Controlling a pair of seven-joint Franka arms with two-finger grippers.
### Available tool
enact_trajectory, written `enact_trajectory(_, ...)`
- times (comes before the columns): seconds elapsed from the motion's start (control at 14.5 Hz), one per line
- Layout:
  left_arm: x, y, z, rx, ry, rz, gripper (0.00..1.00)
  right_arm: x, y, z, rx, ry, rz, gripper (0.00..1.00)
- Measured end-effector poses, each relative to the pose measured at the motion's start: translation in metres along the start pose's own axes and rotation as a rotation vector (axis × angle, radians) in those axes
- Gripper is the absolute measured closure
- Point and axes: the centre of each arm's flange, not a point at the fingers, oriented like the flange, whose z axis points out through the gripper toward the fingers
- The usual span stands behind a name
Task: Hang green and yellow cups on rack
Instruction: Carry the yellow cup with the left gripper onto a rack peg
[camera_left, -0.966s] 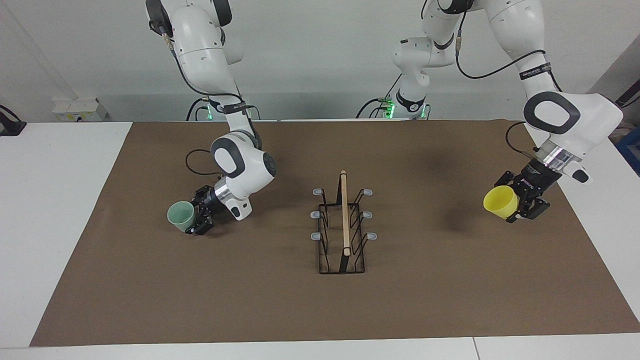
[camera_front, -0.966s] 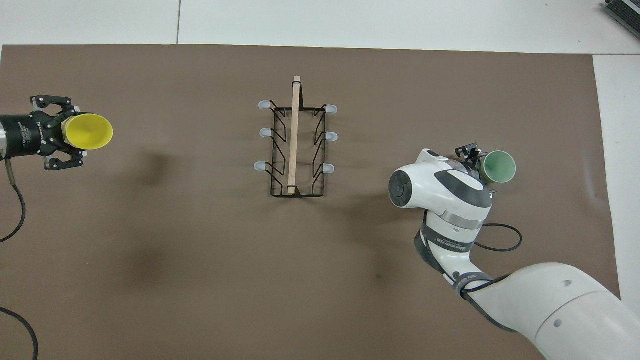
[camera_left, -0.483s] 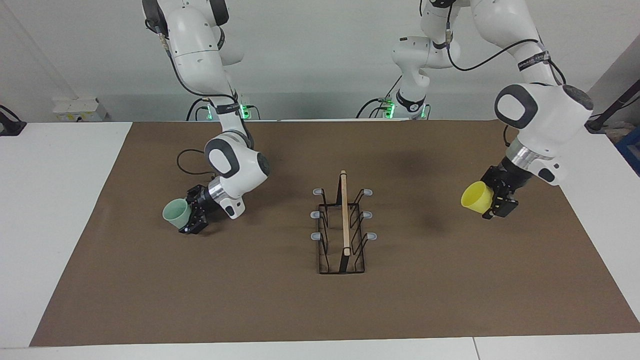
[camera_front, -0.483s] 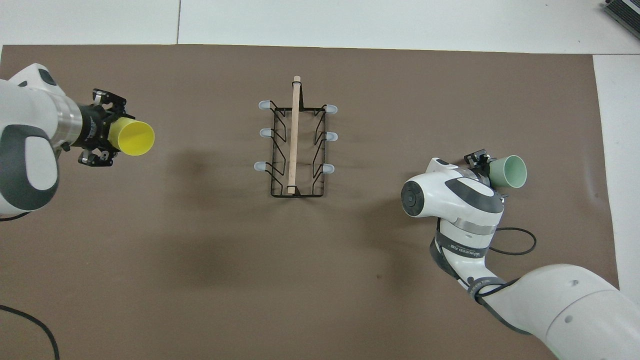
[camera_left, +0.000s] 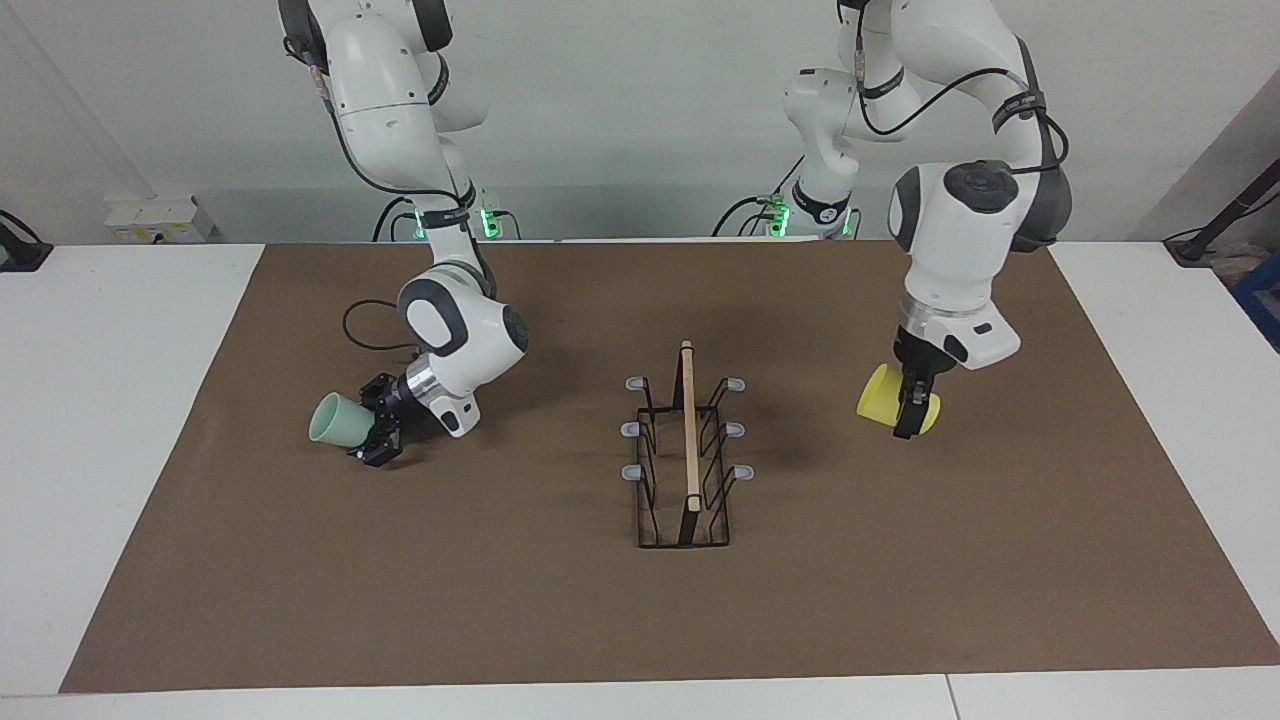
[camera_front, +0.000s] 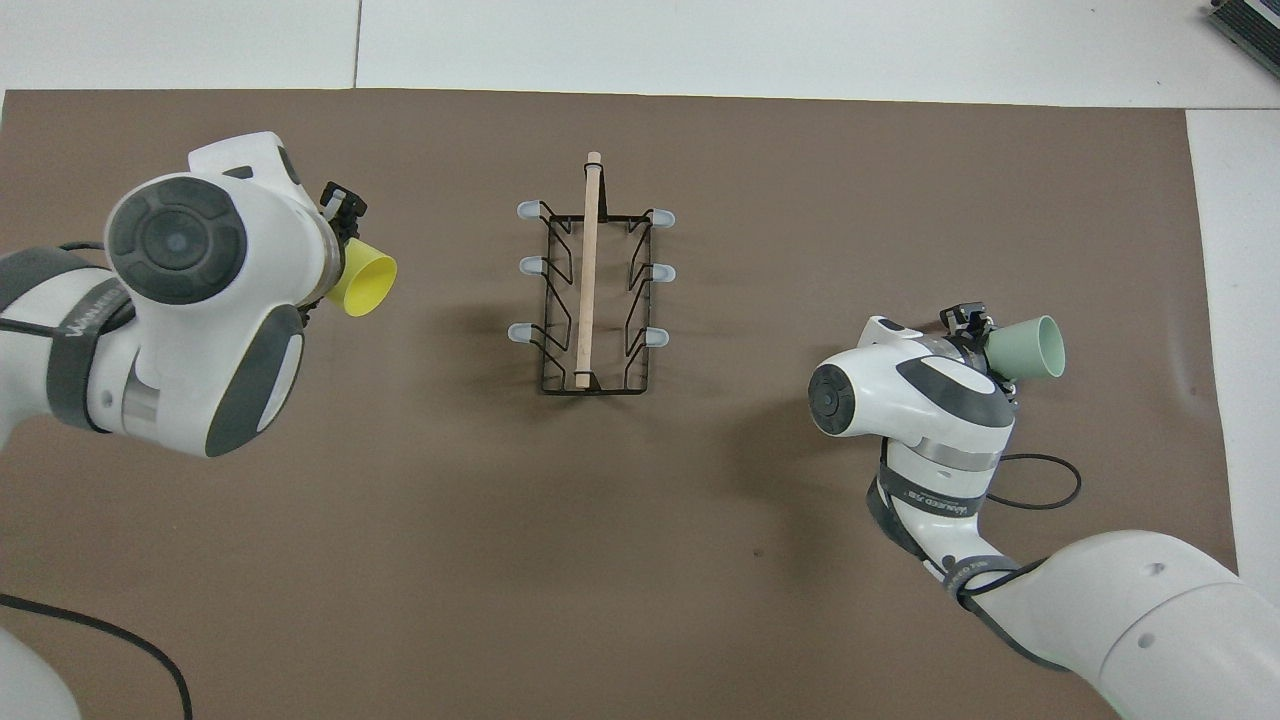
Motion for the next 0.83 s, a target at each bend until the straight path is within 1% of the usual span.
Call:
enact_trajectory(0.28, -0.056, 0.017, -0.018, -0.053, 0.172, 0.078, 0.33, -0.014, 0.007, -0.008, 0.004, -0.034, -0.021, 0.41)
enact_trajectory(0.34, -0.068, 0.02, -0.021, -0.07, 0.208, 0.101, 0.33, -0.017, 0.012, -0.015, -0.003, -0.031, -0.016, 0.41)
enact_trajectory(0.62, -0.114, 0.02, -0.028, -0.125, 0.322, 0.176, 0.33, -0.033, 0.025, -0.057, 0.002, 0.062, 0.071, 0.41)
enact_trajectory(0.83, -0.143, 0.011, -0.033, -0.149, 0.379, 0.265, 0.33, -0.044, 0.027, -0.109, 0.018, 0.193, 0.159, 0.41)
